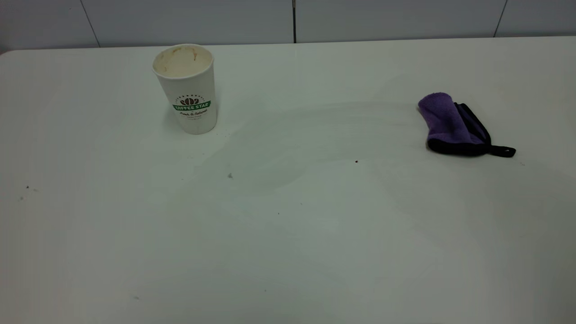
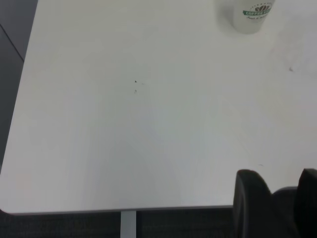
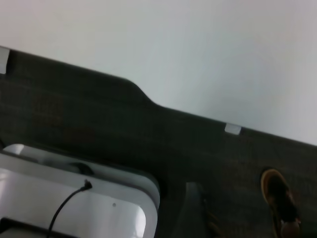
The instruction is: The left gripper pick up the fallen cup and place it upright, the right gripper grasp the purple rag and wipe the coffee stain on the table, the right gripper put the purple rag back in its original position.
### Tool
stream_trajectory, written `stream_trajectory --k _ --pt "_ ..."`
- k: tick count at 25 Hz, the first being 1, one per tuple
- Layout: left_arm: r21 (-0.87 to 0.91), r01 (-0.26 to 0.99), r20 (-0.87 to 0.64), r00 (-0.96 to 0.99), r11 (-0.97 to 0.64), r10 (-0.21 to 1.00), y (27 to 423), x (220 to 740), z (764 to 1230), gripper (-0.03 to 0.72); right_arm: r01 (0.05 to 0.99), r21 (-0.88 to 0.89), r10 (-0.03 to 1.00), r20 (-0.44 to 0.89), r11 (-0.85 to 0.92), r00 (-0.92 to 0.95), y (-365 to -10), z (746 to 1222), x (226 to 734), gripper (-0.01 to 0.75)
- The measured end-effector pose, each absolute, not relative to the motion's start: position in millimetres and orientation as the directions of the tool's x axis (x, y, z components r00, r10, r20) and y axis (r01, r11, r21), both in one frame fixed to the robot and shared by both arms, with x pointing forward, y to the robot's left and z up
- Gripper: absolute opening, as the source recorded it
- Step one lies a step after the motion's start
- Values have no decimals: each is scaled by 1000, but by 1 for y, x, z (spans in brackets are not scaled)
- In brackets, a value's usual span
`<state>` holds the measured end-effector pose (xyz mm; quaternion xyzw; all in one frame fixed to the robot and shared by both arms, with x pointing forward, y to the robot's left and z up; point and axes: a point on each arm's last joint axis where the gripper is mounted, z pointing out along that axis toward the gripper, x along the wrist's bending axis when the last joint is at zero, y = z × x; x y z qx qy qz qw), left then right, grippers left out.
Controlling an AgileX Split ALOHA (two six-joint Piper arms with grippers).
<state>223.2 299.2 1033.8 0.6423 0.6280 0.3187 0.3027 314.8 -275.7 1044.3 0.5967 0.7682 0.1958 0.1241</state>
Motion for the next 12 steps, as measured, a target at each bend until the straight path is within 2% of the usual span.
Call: stream_trajectory --k 12 --pt "789 614 29 8 -28 1000 299 223 1034 240 832 519 965 47 198 -259 -279 1028 301 686"
